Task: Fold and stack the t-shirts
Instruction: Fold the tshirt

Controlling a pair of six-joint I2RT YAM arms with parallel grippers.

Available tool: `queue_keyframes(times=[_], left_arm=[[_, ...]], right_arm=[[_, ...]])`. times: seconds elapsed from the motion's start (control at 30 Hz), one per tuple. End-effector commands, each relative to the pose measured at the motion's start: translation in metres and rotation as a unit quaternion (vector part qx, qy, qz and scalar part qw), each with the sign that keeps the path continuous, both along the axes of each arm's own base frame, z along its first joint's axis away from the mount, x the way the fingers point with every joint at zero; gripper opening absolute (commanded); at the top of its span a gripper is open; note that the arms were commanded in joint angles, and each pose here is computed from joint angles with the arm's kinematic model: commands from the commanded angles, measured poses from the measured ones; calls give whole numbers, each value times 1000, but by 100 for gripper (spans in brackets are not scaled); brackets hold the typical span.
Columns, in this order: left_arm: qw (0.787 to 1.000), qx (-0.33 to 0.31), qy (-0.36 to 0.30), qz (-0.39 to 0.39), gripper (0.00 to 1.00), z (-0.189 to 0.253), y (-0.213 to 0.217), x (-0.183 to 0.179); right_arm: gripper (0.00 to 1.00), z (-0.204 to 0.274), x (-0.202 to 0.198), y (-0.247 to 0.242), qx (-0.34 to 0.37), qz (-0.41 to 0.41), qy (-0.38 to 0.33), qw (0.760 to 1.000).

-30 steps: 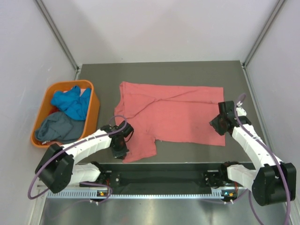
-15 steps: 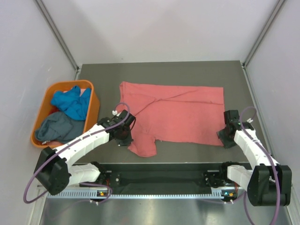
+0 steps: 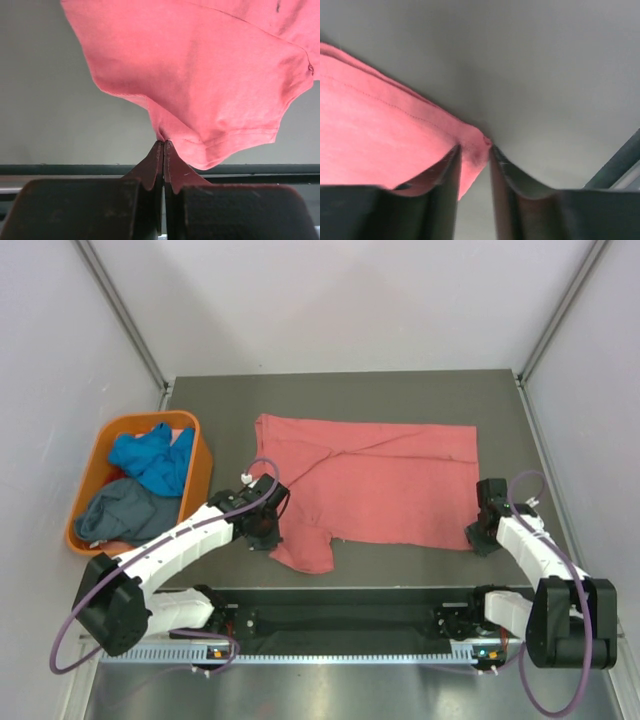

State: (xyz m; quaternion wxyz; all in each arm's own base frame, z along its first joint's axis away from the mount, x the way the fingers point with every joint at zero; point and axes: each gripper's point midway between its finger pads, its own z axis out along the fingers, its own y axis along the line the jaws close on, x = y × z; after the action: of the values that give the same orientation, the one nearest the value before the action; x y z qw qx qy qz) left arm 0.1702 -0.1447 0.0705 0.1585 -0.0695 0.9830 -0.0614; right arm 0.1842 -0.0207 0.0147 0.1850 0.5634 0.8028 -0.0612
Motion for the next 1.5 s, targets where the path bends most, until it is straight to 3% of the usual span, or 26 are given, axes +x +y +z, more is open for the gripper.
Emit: queue_keyframes(times=[0.0,0.1,0.13,0.37,0.67,1.07,1.47], left_arm=[[999,14,-40,3,0,22,3,16],[999,15,-52,2,0,30,1,23],[999,16,-49,1,0,31,1,23],[995,44,-89,18,0,56,2,53],[988,70,-131,47,0,78,6,138],[982,64,-162,78,0,89,27,264],[990,51,-114,58,0,54,25,320]], right_arm=[[24,-5,3,-9,-17,-16,-3,1000],[3,-3,10,-8,-18,5,-23,1000],[0,-1,12,-8,-19,11,-28,999],[0,23,30,-11,-42,58,-76,995],[0,47,89,2,-32,149,-134,979],[0,50,151,-13,-77,201,-90,972],[0,59,191,-27,-116,205,-80,969]])
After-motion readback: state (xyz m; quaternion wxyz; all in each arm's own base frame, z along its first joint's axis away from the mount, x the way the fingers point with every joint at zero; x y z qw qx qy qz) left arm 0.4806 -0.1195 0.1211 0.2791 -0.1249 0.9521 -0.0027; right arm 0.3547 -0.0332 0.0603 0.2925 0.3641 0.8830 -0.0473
